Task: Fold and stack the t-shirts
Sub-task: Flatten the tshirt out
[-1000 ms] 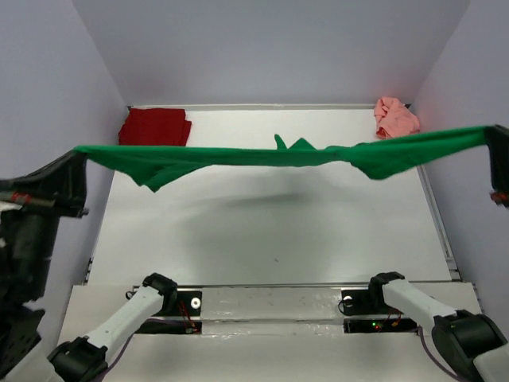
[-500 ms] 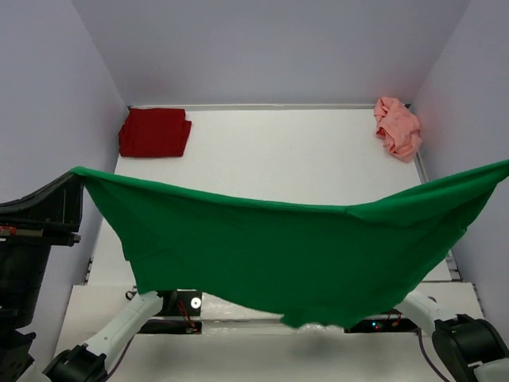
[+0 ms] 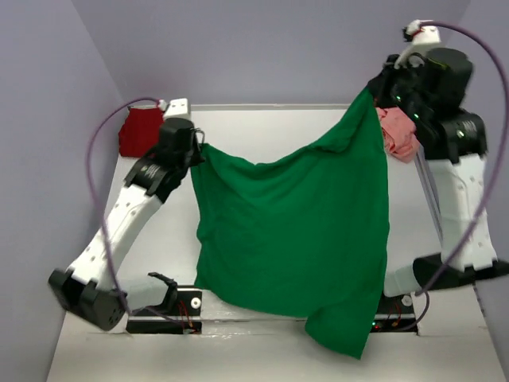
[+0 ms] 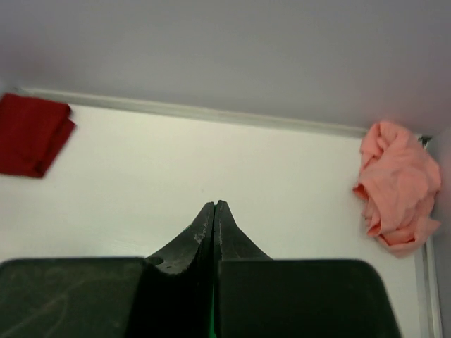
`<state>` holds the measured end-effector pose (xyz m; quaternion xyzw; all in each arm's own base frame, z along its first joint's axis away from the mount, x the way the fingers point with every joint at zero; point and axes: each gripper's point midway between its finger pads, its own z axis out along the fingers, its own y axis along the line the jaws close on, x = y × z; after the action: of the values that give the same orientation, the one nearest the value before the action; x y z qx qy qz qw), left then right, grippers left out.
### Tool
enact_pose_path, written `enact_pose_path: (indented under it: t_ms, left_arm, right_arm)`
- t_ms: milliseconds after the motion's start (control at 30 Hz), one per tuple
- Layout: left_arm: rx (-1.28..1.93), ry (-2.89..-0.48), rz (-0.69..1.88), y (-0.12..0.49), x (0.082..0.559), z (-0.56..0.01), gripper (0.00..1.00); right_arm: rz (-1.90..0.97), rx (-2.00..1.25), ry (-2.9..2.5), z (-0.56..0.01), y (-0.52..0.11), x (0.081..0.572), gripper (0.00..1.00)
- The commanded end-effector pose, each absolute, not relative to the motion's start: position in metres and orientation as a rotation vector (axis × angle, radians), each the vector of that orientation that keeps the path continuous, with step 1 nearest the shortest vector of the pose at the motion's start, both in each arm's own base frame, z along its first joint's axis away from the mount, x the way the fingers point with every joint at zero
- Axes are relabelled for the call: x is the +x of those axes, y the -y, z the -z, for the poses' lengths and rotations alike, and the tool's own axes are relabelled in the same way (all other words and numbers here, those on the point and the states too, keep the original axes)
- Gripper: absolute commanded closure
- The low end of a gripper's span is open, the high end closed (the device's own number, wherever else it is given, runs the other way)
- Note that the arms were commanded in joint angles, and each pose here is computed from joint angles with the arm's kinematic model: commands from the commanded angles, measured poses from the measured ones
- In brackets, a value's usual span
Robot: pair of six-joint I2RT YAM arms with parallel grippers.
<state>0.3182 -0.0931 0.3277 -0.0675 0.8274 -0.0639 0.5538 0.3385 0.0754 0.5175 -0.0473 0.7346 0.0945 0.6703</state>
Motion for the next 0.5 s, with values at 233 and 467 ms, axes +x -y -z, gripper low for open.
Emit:
enact_pose_path:
  t_ms: [233,467]
  left_arm:
    - [-0.322,-2.035,-0.039,0.076,0.446,-0.253,1.00]
    - [-0.273,-2.109,-0.084,0.088,0.495,-0.226,1.00]
  right_arm:
    - [-0.075,-0.021,-1.926,-0.386,-0.038,0.494,1.00]
    - [-0.103,-0.035,-2.034,-0.320,-0.033,0.541,1.00]
